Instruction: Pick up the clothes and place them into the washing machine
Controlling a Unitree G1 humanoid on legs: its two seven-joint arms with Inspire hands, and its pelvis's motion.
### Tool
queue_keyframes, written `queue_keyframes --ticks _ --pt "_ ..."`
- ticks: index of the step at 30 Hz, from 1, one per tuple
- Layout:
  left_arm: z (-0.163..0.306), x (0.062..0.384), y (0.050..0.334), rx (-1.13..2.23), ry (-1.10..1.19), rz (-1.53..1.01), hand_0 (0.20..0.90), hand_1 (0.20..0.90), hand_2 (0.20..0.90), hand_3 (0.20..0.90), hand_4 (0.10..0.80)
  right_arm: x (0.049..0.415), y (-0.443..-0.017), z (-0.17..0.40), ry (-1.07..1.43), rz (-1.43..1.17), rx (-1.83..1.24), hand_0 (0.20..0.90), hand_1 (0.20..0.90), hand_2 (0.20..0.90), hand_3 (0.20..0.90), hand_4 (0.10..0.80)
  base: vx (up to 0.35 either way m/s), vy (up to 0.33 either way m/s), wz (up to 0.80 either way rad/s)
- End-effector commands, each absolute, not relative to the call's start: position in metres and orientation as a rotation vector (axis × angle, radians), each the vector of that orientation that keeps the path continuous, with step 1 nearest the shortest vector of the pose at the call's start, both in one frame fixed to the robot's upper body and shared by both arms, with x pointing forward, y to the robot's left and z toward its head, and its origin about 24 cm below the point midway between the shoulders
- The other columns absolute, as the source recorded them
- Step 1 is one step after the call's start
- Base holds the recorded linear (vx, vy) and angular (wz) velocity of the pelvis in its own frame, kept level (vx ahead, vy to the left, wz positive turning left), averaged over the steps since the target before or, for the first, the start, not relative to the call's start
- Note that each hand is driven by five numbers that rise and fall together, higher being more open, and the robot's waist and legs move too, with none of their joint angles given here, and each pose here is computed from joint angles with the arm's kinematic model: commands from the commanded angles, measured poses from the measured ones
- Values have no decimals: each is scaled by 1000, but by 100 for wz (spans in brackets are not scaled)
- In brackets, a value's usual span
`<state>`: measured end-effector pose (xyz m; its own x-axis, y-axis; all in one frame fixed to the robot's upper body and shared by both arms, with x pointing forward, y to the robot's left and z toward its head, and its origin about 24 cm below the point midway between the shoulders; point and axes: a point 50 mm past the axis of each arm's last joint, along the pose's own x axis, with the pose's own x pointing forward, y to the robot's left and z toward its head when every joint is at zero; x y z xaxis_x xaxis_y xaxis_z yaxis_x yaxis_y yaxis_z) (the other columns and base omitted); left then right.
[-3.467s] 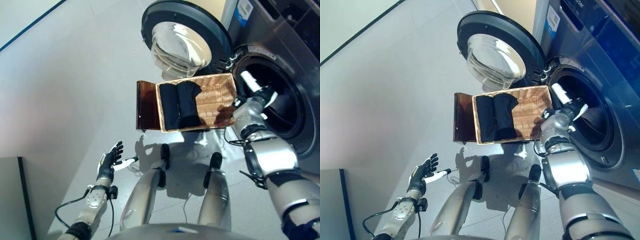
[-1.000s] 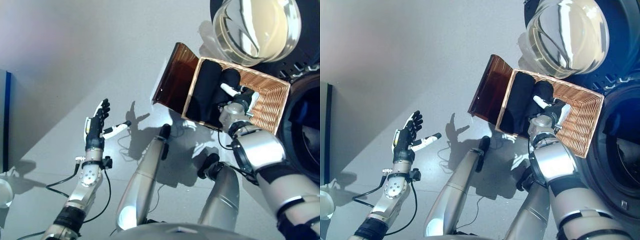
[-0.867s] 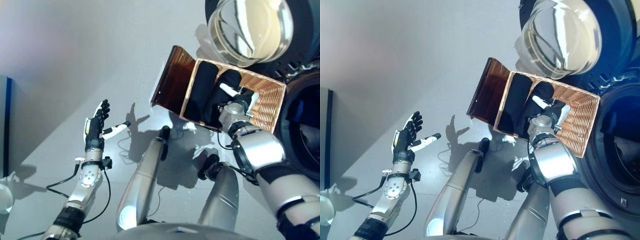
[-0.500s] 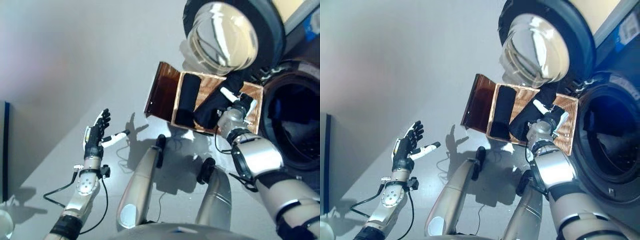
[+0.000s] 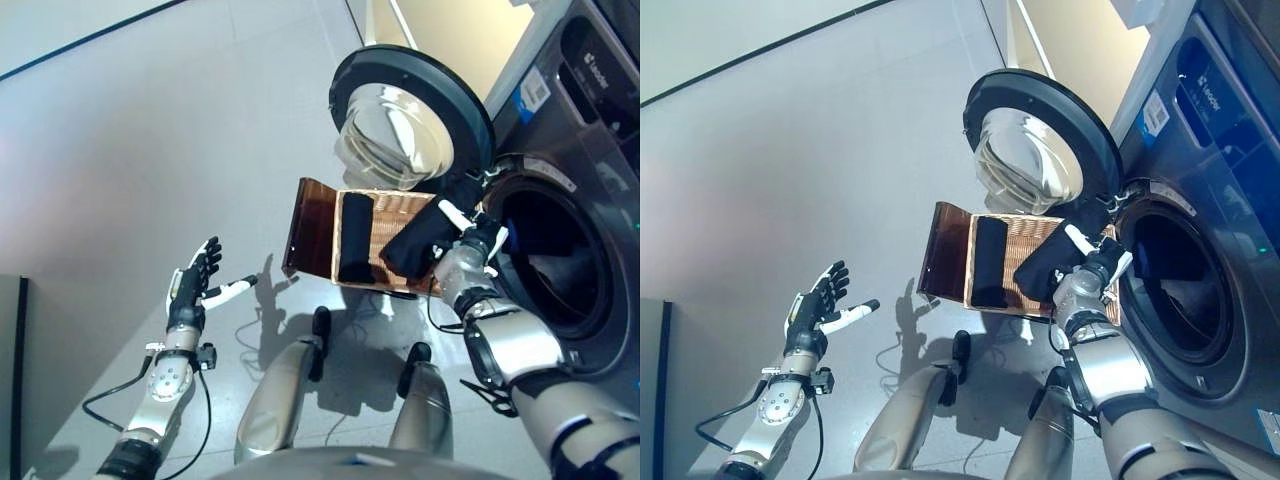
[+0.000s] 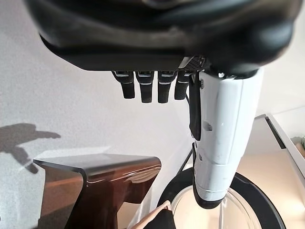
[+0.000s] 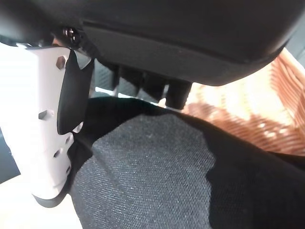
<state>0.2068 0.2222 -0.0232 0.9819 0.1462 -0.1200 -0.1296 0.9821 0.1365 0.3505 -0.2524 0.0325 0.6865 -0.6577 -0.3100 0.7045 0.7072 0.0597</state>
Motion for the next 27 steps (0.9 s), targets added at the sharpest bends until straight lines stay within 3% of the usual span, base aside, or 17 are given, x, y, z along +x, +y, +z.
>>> queue_keyframes --ticks 1,14,19,27 --pt "-16 207 225 93 55 168 900 900 900 900 800 357 -268 66 32 -788 285 200 200 200 200 300 -79 16 1" --pt "-34 201 205 19 120 150 900 900 900 900 800 316 -276 15 -43 -1002 851 200 200 200 200 300 24 12 -4" --pt "-45 196 197 20 174 118 900 900 900 900 800 296 -275 -10 7 -1035 889 200 200 200 200 300 76 -5 -10" --pt "-53 194 188 7 208 92 900 900 900 900 800 294 -272 -14 27 -1007 858 200 200 200 200 300 35 -5 -8"
